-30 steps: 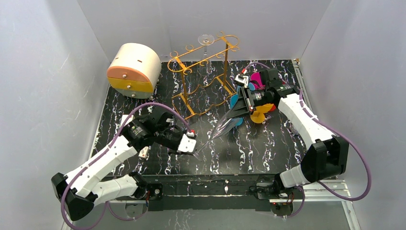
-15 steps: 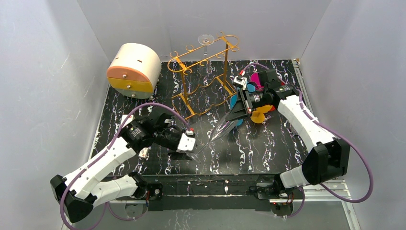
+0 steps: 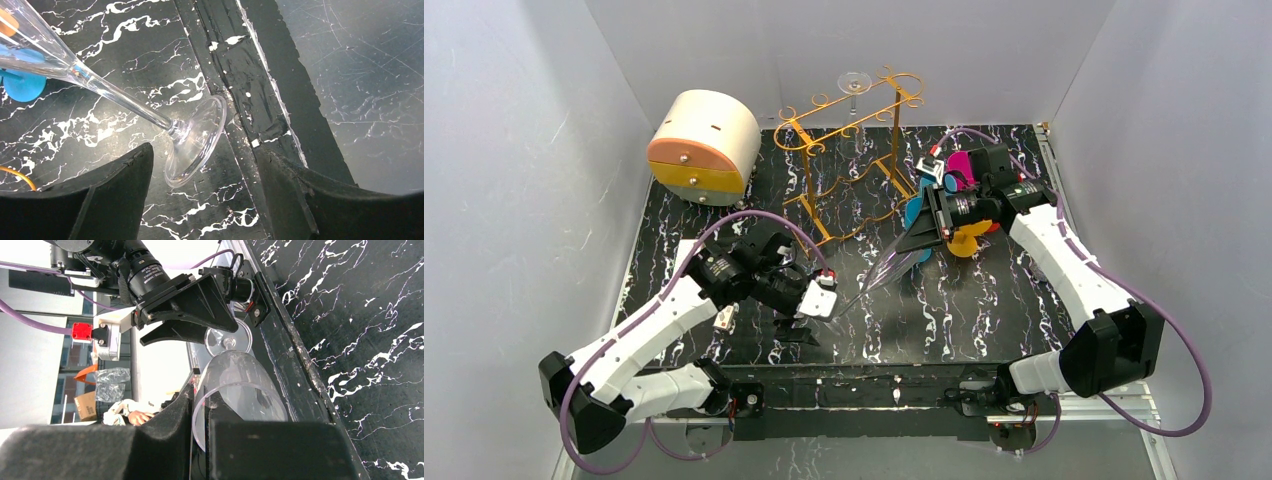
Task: Take the wine glass off the wine glass rack
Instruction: Place the wine glass at the center of the board.
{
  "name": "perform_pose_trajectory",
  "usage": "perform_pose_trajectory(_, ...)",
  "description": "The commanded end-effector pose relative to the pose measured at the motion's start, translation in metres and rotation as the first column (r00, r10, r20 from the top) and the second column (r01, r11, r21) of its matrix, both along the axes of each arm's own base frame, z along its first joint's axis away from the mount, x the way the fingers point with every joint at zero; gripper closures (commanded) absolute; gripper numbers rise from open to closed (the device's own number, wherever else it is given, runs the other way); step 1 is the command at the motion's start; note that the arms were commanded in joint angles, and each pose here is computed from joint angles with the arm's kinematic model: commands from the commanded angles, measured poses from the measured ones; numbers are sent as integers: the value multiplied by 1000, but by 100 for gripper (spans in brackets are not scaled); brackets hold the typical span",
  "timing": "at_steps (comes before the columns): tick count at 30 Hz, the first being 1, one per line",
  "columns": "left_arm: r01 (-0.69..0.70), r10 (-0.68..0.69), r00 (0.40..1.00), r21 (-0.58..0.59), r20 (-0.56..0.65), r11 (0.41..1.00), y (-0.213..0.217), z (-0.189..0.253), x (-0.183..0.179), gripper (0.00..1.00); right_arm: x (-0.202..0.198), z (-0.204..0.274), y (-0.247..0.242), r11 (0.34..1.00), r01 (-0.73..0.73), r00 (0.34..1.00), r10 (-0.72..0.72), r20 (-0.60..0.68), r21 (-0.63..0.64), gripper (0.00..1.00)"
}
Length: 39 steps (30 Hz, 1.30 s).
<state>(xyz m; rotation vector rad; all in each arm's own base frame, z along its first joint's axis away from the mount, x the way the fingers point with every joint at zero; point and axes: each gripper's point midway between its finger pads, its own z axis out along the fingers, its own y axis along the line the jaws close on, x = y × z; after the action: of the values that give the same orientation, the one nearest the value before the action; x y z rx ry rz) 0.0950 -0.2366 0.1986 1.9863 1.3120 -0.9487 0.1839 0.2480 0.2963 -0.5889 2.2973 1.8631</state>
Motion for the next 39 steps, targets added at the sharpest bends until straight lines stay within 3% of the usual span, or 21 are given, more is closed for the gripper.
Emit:
perform_pose_trajectory(1,1,0,999,-31,41,1000,0,13,2,26,-3,5,0,1000,-1,1000,1,3,7,99)
perform_pose_trajectory(8,-101,111,983,-70,144,992,-4,17,27,28,-3,3,-1,1000,15,1000,-14,10,-13,99)
perform_pose_trajectory(15,-184,207,950,-118,232,976,-1,26,45,26,7,-10,-5,989,92,995,-88,40,-119,99)
perform_pose_trajectory(21,-294,366,873,-250,323,923,3,44,68,20,21,-16,-25,925,262,952,-200,231,-277,99)
perform_pose_trajectory(25,-452,565,791,-399,234,798,0,71,91,11,26,-22,-44,844,403,897,-289,334,-353,99)
perform_pose_trajectory(28,-602,699,705,-422,116,677,3,82,109,2,28,-35,-57,772,461,877,-323,356,-438,99)
perform_pose_trajectory(35,-808,914,406,-468,0,359,39,109,148,2,50,-46,-91,563,592,806,-416,421,-577,99)
perform_pose_trajectory(39,-842,949,313,-476,-46,255,50,119,156,2,57,-46,-117,434,658,752,-432,498,-616,99)
